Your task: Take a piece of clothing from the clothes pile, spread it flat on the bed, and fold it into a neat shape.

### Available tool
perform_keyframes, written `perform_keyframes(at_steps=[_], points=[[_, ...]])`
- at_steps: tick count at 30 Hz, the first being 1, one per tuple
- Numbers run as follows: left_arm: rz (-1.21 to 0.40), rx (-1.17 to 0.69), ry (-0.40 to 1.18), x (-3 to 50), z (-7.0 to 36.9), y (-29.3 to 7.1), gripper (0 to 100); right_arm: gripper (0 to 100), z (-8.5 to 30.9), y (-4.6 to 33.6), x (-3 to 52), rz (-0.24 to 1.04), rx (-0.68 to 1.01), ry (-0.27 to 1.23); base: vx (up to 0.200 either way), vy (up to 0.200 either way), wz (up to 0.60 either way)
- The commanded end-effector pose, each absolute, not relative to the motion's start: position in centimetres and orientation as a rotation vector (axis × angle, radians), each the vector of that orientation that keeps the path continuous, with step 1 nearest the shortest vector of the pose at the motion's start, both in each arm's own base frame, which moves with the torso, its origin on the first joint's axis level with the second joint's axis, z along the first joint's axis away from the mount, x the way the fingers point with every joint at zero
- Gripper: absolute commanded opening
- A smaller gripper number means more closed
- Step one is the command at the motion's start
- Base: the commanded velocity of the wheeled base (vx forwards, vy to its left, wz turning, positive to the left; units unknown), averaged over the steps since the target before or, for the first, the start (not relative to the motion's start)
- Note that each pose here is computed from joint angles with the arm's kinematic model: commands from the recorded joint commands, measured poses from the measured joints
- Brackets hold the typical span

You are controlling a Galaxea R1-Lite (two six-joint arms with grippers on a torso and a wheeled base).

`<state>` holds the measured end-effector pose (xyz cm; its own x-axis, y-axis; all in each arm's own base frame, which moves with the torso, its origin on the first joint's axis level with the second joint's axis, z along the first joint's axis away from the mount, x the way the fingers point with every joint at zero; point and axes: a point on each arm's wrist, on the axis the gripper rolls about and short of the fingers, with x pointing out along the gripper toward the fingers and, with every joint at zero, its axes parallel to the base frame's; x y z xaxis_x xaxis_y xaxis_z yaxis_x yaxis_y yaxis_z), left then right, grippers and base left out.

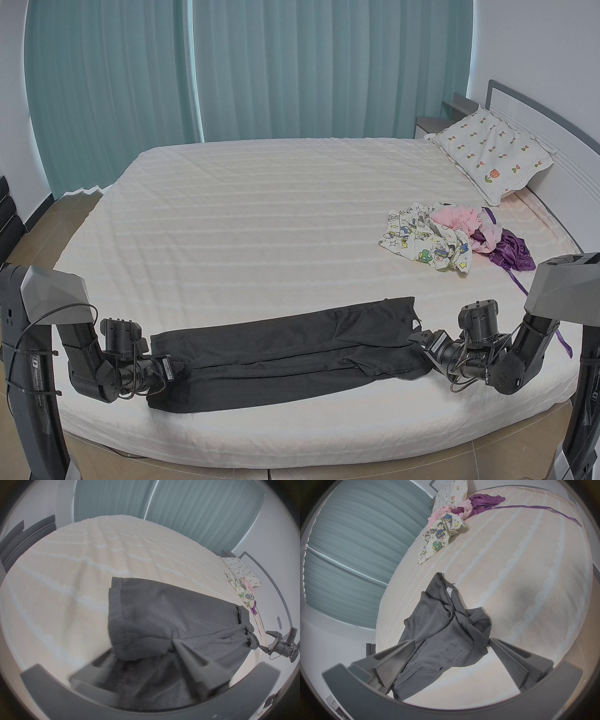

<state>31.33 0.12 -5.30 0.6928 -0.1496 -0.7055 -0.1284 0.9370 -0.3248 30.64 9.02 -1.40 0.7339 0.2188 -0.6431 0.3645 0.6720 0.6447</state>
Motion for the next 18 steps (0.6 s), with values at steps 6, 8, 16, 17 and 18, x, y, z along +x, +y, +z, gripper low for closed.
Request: perform_keyframes(at_steps=[6, 8, 16, 17, 18], points=[[0.005, -0.377, 0.792, 31.2, -4.6, 0.6, 0, 100, -1.4, 9.0, 30.5, -0.094, 0.855, 0.768, 0.0, 0.0, 0.0], [0.023, -0.385, 0.78, 30.8, -4.0, 1.0, 0, 100, -1.4, 9.0, 30.5, -0.095, 0.855, 0.77, 0.0, 0.0, 0.0], [0.063, -0.422, 0.72, 29.8, -1.4, 1.8, 0, 100, -1.4, 8.7, 30.1, -0.098, 0.86, 0.77, 0.0, 0.0, 0.0], [0.074, -0.426, 0.706, 29.8, -1.1, 2.2, 0, 100, -1.3, 8.7, 30.1, -0.092, 0.863, 0.76, 0.0, 0.0, 0.0], [0.082, -0.429, 0.695, 29.8, -0.8, 2.5, 0, 100, -1.3, 8.7, 30.0, -0.086, 0.867, 0.751, 0.0, 0.0, 0.0]])
